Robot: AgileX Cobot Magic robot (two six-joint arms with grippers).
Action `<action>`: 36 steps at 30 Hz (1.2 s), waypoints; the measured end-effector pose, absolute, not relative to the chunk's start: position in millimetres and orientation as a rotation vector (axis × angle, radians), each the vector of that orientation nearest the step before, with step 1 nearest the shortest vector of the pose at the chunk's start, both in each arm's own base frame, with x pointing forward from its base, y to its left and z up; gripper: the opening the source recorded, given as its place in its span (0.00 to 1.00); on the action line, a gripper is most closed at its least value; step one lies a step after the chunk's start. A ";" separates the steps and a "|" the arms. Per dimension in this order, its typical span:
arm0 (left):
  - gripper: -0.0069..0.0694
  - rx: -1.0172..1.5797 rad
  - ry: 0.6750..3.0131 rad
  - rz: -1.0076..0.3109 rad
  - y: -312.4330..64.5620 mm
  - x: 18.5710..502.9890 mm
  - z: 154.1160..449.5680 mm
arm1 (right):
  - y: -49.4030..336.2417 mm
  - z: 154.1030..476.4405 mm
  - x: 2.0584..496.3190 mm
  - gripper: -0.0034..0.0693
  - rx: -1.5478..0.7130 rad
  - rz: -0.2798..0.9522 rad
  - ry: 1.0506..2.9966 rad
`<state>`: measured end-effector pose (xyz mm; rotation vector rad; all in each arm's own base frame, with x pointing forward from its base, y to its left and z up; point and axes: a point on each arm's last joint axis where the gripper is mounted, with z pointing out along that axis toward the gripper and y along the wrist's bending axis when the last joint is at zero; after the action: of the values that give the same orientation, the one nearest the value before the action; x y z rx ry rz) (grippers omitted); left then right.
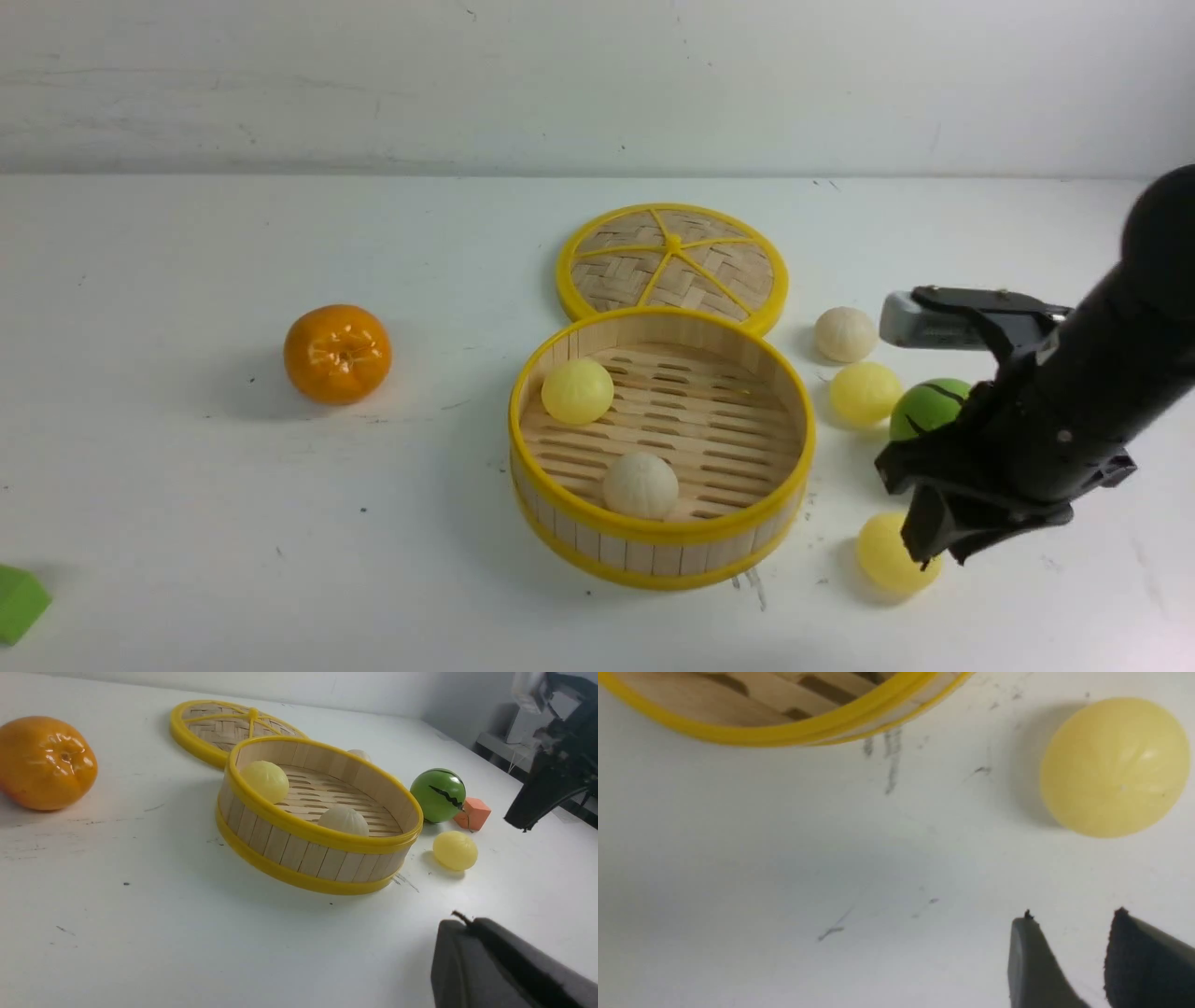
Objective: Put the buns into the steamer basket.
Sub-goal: Use the right arm to grab a steamed stuffed bun
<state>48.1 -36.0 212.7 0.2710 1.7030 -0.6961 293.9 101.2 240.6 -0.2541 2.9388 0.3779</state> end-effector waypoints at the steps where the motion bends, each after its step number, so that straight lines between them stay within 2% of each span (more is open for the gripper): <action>1: 0.08 0.271 1.703 -0.696 -36.0 48.1 212.7 | 102.2 236.2 297.2 0.38 -0.245 0.335 2.947; 6: 0.08 0.271 1.703 -0.696 -36.0 48.1 212.7 | 101.7 226.4 307.0 0.38 -0.201 0.244 2.931; 12: 0.09 0.271 1.704 -0.696 -36.0 48.1 212.7 | 104.1 222.0 314.6 0.38 -0.170 0.253 2.887; 30: 0.11 0.271 1.704 -0.696 -35.9 48.0 212.6 | 105.6 186.9 329.4 0.37 -0.174 0.198 2.923; 32: 0.11 0.271 1.704 -0.696 -35.9 48.0 212.6 | 105.8 187.1 330.3 0.34 -0.171 0.198 2.915; 36: 0.11 0.272 1.705 -0.696 -35.9 48.0 212.5 | 105.8 187.1 330.5 0.19 -0.171 0.198 2.913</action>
<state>48.0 -35.9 212.5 0.2718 1.7050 -0.6960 330.5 105.8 187.1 -0.1708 2.9134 0.1983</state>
